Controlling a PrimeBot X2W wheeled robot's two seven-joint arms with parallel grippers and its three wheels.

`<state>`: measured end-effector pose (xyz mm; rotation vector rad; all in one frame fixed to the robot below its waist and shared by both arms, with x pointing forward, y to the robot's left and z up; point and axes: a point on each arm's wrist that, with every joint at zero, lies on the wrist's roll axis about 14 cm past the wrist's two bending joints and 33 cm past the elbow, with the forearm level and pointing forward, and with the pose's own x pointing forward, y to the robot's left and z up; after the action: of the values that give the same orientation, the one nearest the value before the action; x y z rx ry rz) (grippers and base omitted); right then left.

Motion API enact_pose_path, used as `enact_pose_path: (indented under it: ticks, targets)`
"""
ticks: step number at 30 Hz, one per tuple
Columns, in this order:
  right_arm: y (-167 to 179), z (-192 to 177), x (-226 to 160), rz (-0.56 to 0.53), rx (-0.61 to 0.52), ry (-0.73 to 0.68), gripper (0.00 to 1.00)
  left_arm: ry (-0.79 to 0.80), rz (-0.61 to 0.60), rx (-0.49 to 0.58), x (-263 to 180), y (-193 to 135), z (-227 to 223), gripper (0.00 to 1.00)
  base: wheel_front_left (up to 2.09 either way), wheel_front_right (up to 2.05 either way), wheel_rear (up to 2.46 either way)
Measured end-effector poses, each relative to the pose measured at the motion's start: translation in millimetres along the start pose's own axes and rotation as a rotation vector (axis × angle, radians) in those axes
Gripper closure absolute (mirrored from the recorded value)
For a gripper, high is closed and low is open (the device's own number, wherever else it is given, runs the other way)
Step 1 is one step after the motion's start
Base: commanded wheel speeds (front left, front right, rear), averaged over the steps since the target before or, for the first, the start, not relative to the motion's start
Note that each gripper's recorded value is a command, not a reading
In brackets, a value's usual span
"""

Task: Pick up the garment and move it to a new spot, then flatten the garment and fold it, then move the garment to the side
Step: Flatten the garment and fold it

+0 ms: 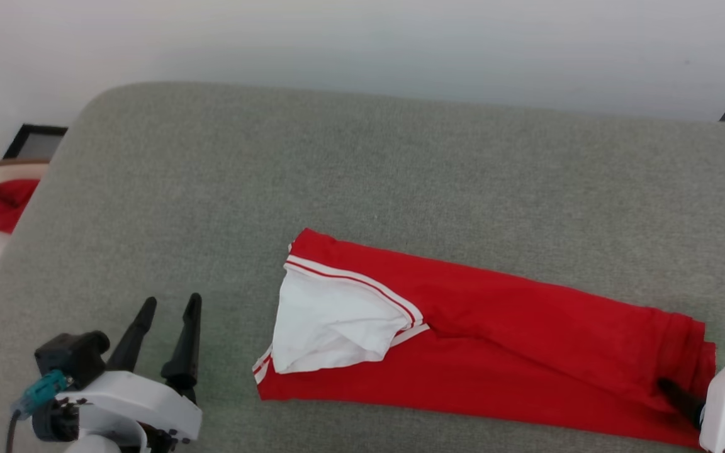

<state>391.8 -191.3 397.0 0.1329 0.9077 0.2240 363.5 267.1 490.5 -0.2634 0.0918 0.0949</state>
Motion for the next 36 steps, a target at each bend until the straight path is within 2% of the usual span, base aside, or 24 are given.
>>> enact_pose_path:
  ticks: [9, 10, 11, 12, 16, 28, 36]
  targets:
    - [6, -2, 31, 0.027, 0.010, 0.090, 0.00, 0.025, 0.019, -0.028, 7, 2, -18, 0.00, 0.00, 0.00, 0.00]
    - [7, -4, 34, 0.033, 0.009, 0.111, 0.11, 0.026, 0.020, -0.026, 8, 2, -20, 0.00, 0.00, 0.00, 0.00]
    - [7, -4, 36, 0.037, 0.006, 0.128, 0.76, 0.027, 0.022, -0.027, 8, 2, -21, 0.00, 0.00, 0.00, 0.00]
    - [8, -5, 38, 0.042, 0.000, 0.146, 1.00, 0.028, 0.025, -0.029, 8, 3, -22, 0.00, 0.00, 0.00, 0.00]
    - [17, -3, 43, 0.080, 0.006, 0.176, 1.00, 0.017, 0.036, -0.032, 9, 6, -21, 0.00, 0.00, 0.00, 0.00]
    - [4, 10, 34, 0.055, 0.012, 0.150, 1.00, -0.003, 0.038, -0.051, 4, 5, -21, 0.00, 0.00, 0.00, 0.00]
    - [-50, 35, 4, -0.093, 0.013, 0.068, 1.00, -0.024, 0.032, -0.055, -5, 4, -16, 0.00, 0.00, 0.00, 0.00]
